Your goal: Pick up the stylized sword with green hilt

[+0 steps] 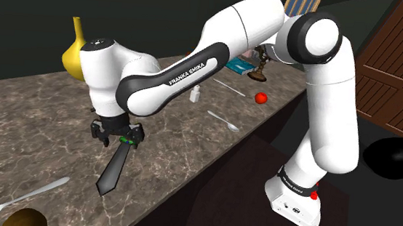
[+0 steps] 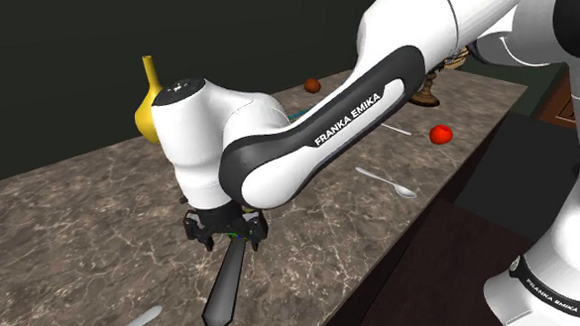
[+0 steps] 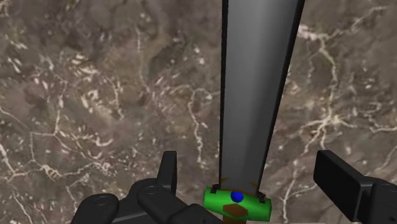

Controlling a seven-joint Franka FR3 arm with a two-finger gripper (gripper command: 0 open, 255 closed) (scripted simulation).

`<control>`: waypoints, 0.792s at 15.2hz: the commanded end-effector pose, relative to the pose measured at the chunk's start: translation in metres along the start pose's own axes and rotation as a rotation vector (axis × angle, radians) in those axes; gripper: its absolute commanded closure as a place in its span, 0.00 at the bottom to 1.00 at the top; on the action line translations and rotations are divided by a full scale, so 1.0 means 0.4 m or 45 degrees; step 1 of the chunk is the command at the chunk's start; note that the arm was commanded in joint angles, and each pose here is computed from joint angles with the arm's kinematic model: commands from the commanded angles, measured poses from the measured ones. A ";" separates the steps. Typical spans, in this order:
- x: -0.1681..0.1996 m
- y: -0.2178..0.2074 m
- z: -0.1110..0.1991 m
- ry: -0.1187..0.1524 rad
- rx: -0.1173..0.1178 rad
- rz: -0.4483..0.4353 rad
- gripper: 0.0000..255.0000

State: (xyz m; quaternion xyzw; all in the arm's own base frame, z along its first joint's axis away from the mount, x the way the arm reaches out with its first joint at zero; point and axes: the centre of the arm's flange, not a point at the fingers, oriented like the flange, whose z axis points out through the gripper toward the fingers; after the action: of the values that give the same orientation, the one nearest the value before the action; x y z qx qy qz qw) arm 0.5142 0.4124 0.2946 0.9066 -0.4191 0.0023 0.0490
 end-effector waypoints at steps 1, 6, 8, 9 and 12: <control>-0.001 -0.016 0.028 0.001 0.000 0.010 0.00; -0.004 -0.021 0.094 0.001 0.000 0.010 0.00; -0.005 -0.022 0.101 0.001 0.000 0.010 0.00; -0.006 -0.021 0.102 0.001 0.000 0.010 1.00; -0.005 -0.022 0.101 0.001 0.000 0.010 1.00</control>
State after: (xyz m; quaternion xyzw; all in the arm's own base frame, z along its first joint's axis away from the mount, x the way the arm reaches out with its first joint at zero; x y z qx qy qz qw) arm 0.5180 0.4159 0.2538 0.9050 -0.4226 0.0031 0.0491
